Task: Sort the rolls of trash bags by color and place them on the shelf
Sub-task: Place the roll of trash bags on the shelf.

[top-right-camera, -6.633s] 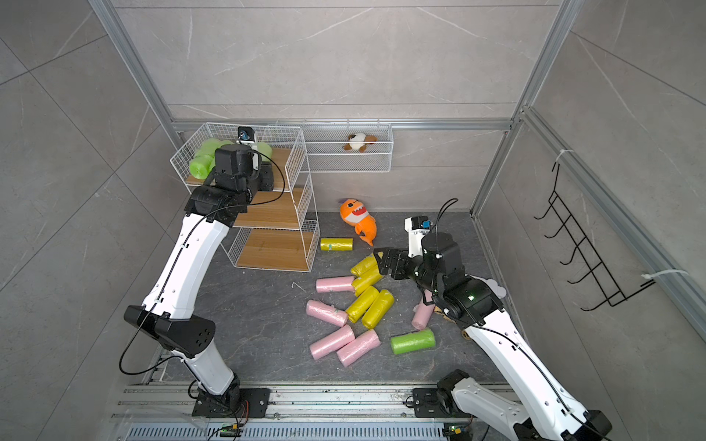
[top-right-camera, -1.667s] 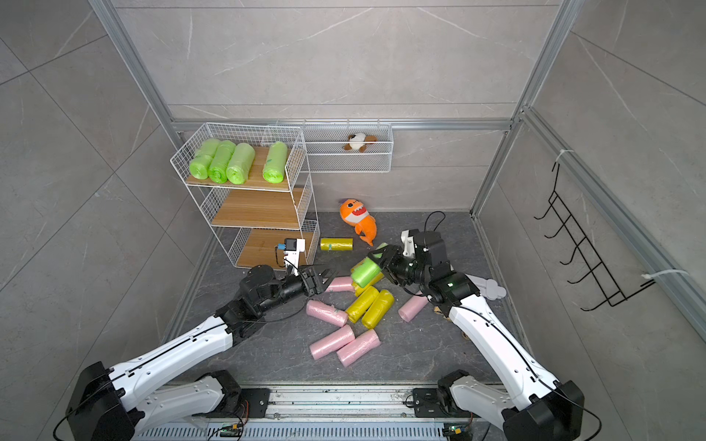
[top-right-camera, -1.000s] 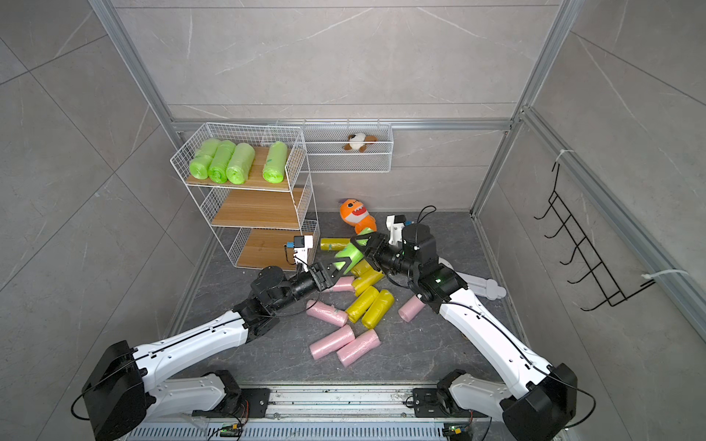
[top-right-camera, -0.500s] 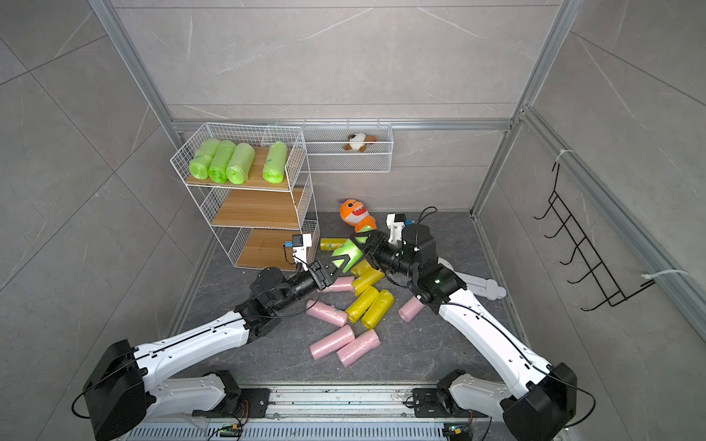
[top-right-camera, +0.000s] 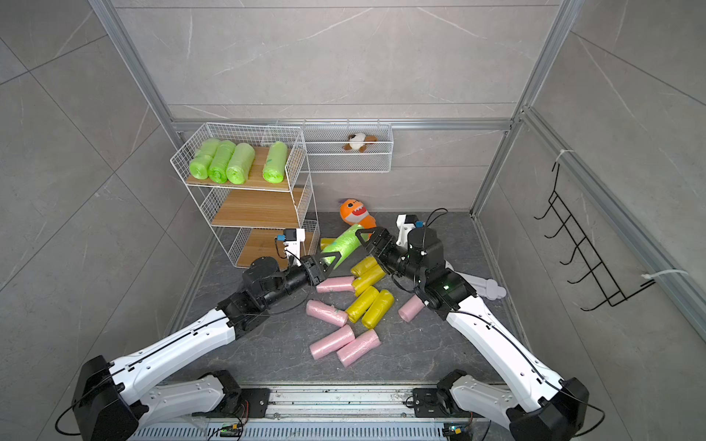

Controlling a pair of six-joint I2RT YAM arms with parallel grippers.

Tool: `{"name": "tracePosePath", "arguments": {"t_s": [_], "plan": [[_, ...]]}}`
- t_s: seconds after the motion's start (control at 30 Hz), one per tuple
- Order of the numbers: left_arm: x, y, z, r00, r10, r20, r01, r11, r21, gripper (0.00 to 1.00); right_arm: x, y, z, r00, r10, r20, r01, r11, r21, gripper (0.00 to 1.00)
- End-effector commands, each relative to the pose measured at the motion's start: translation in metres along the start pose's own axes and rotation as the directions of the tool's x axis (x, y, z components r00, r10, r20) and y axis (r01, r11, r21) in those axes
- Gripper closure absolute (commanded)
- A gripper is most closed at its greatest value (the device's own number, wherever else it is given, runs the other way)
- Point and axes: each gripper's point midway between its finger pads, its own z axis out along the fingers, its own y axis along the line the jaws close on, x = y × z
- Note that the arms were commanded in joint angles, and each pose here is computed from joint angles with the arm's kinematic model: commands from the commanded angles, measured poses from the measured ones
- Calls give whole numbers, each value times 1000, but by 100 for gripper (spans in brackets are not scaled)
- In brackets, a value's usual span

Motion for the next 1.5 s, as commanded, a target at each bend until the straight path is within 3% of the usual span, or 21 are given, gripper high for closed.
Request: {"name": "tracePosePath", "arguments": {"t_s": [0.0, 0.23, 0.43, 0.77, 1.03, 1.47], "plan": [[-40, -22, -23, 991, 123, 54, -124, 992, 7, 81, -3, -15, -15, 994, -109, 26, 105, 989, 104, 5], [-76, -10, -54, 967, 252, 27, -246, 960, -136, 80, -6, -20, -36, 938, -340, -61, 345, 912, 224, 5], [-108, -11, -76, 937, 349, 9, -337, 909, -245, 81, -10, -19, -47, 902, -427, -58, 428, 871, 240, 5], [-172, -33, -103, 858, 509, 68, -444, 801, -401, 81, -3, -17, -39, 876, -469, -109, 481, 851, 208, 5], [-229, -44, -115, 796, 592, 125, -444, 712, -544, 82, 1, -14, -38, 860, -492, -138, 510, 840, 183, 5], [-296, -18, -104, 760, 638, 123, -387, 597, -703, 82, 4, -17, -37, 866, -477, -148, 498, 850, 174, 6]]}}
